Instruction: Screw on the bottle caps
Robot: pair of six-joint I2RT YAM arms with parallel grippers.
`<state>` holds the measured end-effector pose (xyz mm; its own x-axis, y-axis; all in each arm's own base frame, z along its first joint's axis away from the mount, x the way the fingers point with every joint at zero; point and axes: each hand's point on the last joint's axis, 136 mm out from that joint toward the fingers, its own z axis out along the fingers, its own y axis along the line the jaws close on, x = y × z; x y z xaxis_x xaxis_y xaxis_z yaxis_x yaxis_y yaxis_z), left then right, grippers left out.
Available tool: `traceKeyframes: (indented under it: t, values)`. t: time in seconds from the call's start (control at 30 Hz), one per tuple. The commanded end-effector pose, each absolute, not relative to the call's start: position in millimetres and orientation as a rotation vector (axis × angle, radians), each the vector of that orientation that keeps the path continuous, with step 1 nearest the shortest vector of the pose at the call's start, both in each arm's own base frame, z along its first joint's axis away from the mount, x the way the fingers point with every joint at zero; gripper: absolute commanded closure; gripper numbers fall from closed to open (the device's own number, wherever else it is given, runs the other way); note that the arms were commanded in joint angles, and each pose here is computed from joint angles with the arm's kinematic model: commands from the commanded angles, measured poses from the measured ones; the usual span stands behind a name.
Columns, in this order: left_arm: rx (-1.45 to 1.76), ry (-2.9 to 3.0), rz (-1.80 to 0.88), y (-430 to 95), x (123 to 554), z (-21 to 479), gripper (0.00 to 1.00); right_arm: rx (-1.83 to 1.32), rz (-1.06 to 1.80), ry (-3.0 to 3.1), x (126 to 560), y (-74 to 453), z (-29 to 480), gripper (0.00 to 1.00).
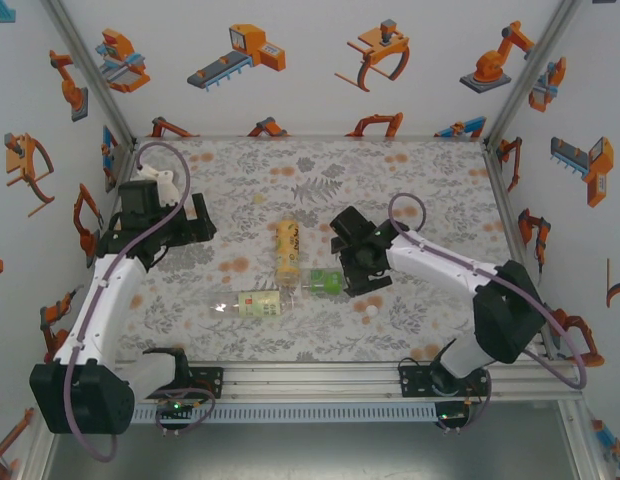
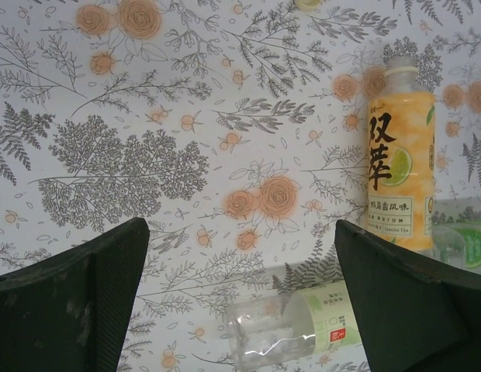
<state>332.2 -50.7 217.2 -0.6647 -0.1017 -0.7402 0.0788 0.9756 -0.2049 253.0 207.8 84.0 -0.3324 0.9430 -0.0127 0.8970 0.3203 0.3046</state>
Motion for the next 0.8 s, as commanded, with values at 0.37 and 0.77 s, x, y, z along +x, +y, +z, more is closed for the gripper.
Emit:
traceKeyframes:
  t: [0.37,0.77]
  values:
    - [-0.005,2.164,-0.324,-55,322,240,0.03,1.843,0.22,2.419,239,213,31,0.22]
    - [0.01,2.205,-0.38,-64,326,229,0.03,1.863,0.132,2.406,228,197,15,0.29]
